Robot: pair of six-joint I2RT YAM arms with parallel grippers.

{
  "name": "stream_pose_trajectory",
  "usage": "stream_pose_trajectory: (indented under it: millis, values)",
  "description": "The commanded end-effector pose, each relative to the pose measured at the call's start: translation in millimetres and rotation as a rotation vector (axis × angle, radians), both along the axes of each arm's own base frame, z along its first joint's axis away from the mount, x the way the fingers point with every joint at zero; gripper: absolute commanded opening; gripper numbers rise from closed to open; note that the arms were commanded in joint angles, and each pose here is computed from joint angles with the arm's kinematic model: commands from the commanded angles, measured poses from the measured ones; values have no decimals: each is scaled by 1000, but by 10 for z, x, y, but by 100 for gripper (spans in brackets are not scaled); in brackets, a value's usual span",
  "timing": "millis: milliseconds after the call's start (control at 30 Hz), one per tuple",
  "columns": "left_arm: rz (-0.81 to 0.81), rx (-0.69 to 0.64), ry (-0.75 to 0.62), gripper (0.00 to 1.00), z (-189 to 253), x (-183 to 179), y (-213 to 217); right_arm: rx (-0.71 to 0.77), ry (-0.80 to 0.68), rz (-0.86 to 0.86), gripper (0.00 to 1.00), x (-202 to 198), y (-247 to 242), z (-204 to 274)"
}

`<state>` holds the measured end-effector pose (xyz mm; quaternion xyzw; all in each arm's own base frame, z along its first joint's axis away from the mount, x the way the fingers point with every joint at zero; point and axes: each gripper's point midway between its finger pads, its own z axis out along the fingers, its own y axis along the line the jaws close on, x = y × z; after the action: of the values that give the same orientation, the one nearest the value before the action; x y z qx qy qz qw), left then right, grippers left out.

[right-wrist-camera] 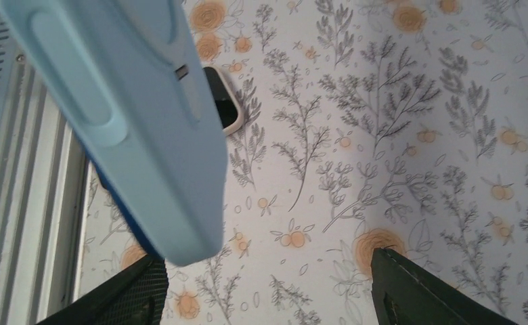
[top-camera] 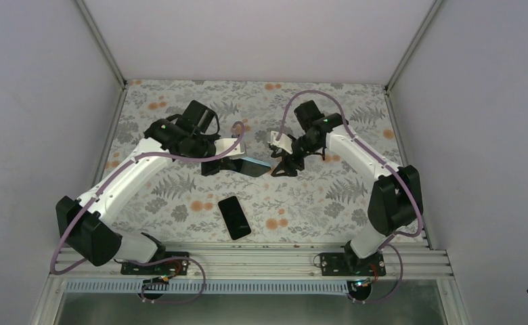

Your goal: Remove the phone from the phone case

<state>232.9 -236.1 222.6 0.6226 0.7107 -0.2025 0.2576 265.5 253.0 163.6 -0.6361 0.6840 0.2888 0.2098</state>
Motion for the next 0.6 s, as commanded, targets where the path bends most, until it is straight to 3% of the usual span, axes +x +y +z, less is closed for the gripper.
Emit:
stream_pose_trajectory:
  millis: [0,567]
  values:
    - [-13,-81,-36,2,238,15,-89,51,-84,-38,74,163,20,145]
    - [-32,-96,-12,2,224,-26,-117,101,-131,-69,72,359,87,330]
